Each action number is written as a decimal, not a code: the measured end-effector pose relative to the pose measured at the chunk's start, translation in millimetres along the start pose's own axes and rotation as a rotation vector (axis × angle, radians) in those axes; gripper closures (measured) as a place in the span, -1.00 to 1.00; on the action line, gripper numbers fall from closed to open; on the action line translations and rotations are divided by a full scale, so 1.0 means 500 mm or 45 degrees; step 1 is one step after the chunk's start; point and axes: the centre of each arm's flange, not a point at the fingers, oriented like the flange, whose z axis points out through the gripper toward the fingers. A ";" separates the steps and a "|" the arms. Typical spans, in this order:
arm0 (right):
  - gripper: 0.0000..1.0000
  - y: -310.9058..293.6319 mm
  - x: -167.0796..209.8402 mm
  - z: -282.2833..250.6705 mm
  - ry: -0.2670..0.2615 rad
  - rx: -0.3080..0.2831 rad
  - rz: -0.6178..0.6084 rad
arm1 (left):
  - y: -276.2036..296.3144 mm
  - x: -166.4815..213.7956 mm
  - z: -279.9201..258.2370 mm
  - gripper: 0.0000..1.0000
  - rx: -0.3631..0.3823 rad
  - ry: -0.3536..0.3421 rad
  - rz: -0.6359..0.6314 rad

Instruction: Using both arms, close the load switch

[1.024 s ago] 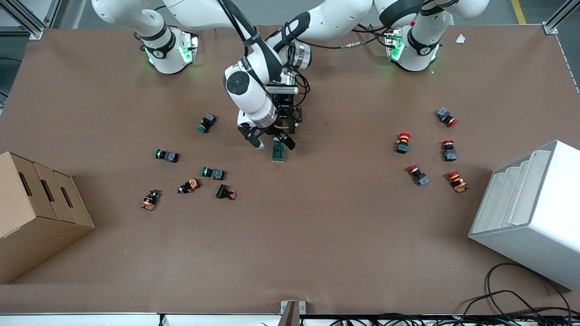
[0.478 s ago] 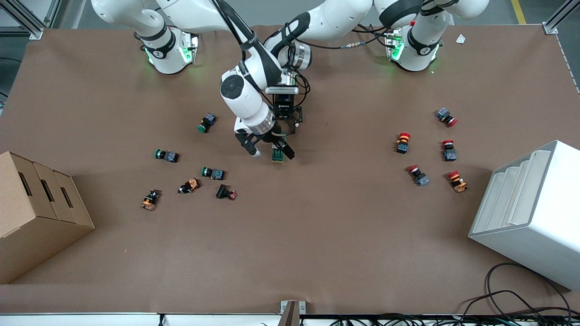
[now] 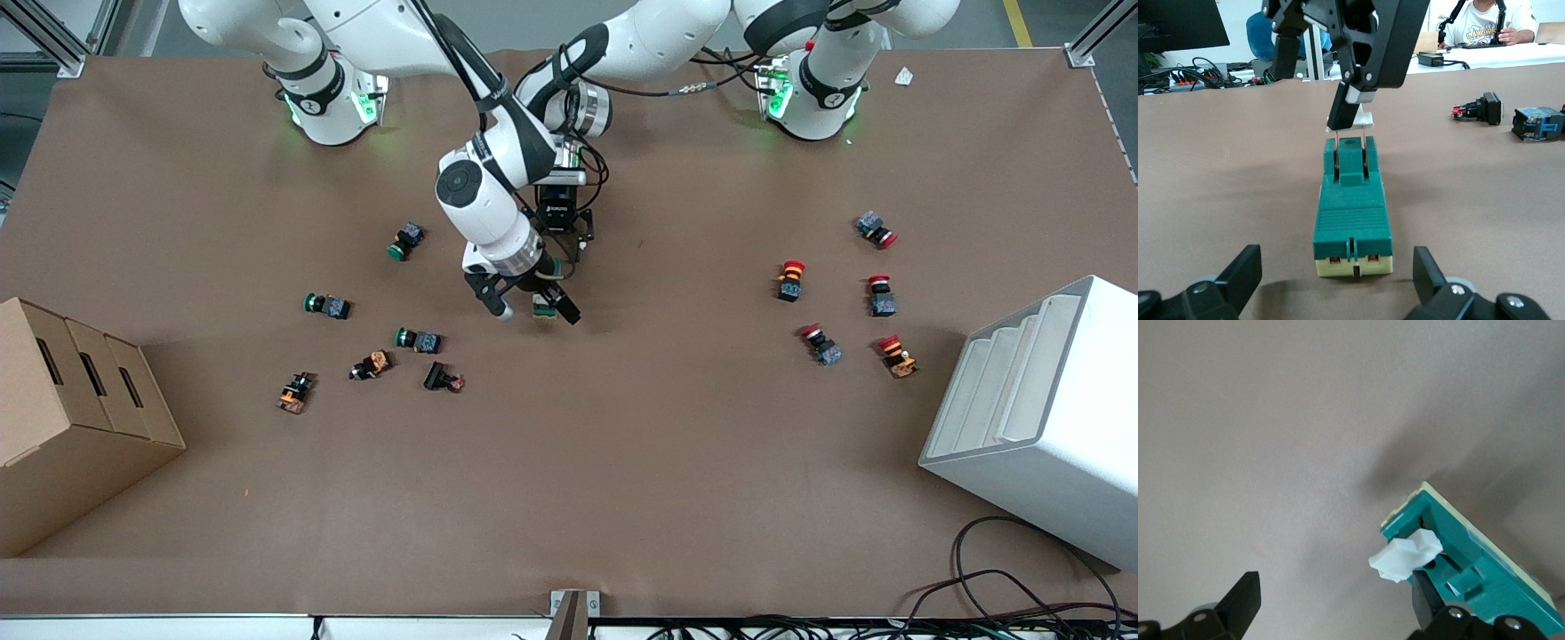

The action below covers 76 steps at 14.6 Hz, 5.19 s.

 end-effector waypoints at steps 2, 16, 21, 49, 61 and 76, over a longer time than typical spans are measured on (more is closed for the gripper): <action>-1.00 -0.004 0.017 0.002 0.006 0.003 -0.003 | 0.000 0.000 0.000 -1.00 0.000 0.000 0.000; -1.00 -0.026 0.061 0.025 0.009 -0.011 -0.008 | -0.001 0.002 0.005 -1.00 0.006 0.007 -0.001; -1.00 -0.068 0.229 -0.098 -0.027 -0.146 -0.160 | -0.001 0.004 0.008 -1.00 0.008 0.009 -0.003; -1.00 0.067 0.783 -0.905 -0.169 -0.641 -0.949 | 0.072 0.094 -0.040 -1.00 0.162 -0.153 0.010; -1.00 0.070 0.749 -0.956 -0.171 -0.631 -0.983 | 0.150 0.328 -0.039 -1.00 0.374 -0.452 -0.094; -1.00 0.074 0.738 -0.988 -0.139 -0.631 -0.976 | -0.051 0.757 0.160 -1.00 0.542 -0.886 -0.171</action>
